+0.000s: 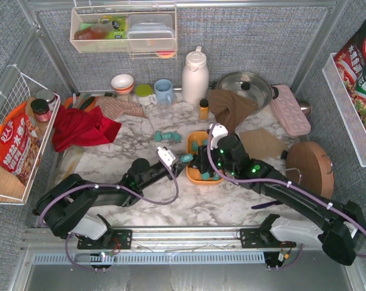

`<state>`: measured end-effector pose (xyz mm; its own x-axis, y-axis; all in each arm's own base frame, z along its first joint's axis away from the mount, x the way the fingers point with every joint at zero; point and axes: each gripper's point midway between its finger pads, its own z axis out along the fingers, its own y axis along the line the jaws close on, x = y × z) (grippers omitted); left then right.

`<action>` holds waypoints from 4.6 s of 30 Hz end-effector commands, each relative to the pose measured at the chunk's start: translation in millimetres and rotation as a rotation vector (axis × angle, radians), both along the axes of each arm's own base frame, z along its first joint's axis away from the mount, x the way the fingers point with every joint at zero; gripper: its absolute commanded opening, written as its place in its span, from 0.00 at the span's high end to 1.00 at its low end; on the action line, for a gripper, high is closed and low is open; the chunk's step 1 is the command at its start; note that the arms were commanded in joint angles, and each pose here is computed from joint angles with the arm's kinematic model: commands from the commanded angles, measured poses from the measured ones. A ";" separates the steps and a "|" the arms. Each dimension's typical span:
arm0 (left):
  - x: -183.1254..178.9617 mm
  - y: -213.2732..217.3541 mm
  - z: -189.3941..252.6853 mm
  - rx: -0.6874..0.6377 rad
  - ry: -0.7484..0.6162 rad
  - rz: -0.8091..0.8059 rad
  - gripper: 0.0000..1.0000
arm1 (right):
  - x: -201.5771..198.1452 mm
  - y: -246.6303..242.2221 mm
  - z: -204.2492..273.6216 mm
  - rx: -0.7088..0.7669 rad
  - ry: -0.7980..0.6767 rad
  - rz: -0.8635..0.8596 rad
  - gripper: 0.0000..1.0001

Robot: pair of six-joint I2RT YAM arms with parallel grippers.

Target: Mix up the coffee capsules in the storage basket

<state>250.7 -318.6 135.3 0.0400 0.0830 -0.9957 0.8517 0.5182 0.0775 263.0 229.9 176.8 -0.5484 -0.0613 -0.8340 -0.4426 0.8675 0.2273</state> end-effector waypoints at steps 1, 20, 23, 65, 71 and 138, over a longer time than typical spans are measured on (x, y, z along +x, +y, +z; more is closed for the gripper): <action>-15.1 -10.7 38.8 -0.090 -0.182 -0.097 0.54 | -4.6 22.6 27.0 0.152 -0.045 0.074 0.36; -52.6 -27.6 69.0 -0.223 -0.299 -0.278 0.54 | -15.2 38.2 37.0 0.252 -0.066 0.160 0.45; -52.9 -29.0 69.0 -0.225 -0.300 -0.280 0.54 | -16.3 40.8 35.9 0.253 -0.055 0.172 0.53; 56.9 63.2 19.7 -0.089 0.027 0.592 0.01 | 44.2 -36.3 -54.2 -0.290 -0.081 -0.136 0.83; 65.9 80.5 10.3 -0.053 0.095 0.731 0.01 | 71.7 -14.1 -70.2 -0.266 -0.075 -0.104 0.83; 190.6 114.6 -111.3 0.227 0.621 0.869 0.44 | 64.5 -33.5 -51.4 -0.214 -0.113 -0.103 0.36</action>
